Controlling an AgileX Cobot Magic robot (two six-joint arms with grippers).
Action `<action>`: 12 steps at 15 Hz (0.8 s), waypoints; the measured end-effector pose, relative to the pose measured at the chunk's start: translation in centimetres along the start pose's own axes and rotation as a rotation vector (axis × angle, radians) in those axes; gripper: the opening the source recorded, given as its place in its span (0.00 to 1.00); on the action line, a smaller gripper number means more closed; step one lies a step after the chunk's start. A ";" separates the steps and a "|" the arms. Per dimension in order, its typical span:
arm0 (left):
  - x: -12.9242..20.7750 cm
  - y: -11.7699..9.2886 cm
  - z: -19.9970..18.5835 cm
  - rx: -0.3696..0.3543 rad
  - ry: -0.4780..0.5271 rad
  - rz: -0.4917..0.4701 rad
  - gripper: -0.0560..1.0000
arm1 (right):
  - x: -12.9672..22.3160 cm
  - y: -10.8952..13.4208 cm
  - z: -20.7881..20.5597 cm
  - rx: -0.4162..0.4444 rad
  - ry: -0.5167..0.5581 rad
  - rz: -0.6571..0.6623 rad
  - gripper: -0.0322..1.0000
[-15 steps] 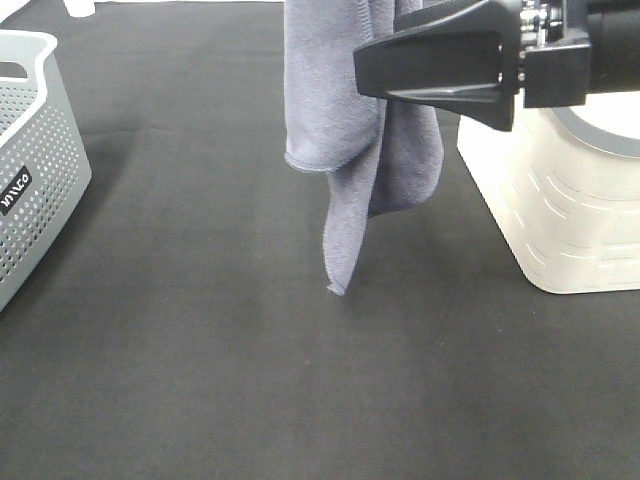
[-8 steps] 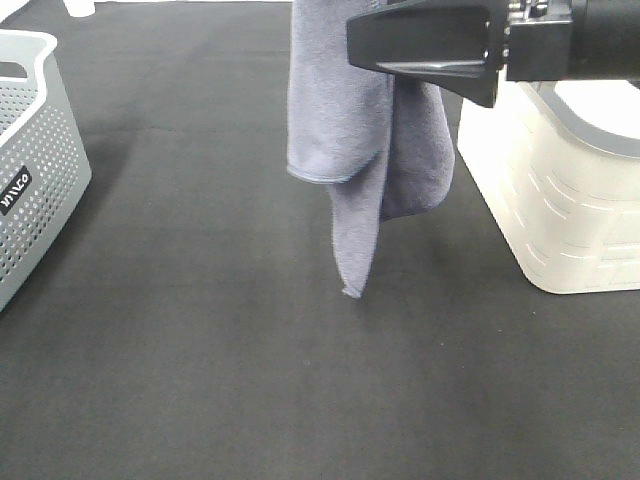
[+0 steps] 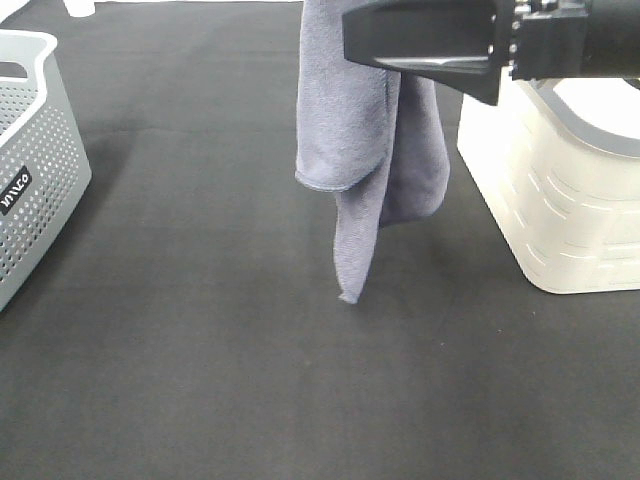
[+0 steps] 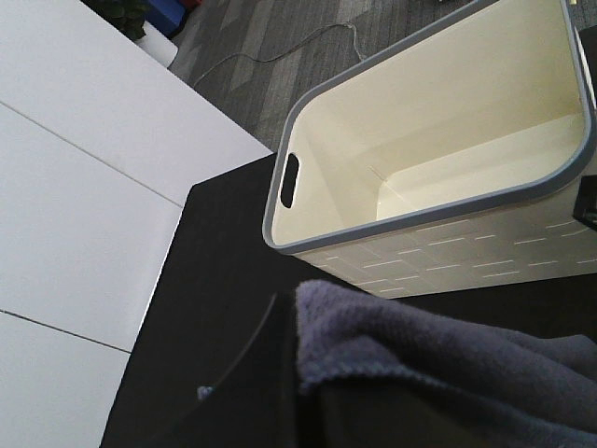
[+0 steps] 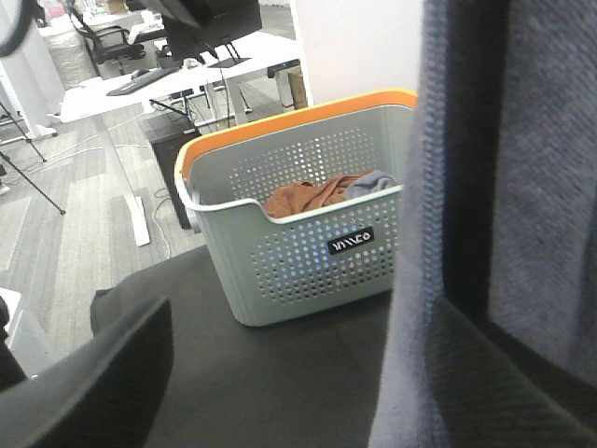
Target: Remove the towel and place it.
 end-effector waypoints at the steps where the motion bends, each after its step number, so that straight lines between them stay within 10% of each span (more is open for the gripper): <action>1: 0.0 0.0 0.0 0.000 -0.001 -0.002 0.05 | 0.2 -0.4 0.1 0.011 0.007 0.006 0.74; 12: -0.2 -0.1 0.0 0.006 -0.015 -0.022 0.05 | 1.2 -1.7 1.1 0.005 0.006 0.021 0.74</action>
Point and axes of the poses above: a point on each arm's last joint axis where the gripper is mounted, z pointing out along that axis toward the gripper, y along the wrist's bending axis when the last joint is at zero, x = y × z, the point moved 7 cm from there along z, pointing out along that axis toward the gripper, and after that the axes turned 2 degrees about z, right-handed, at the moved point
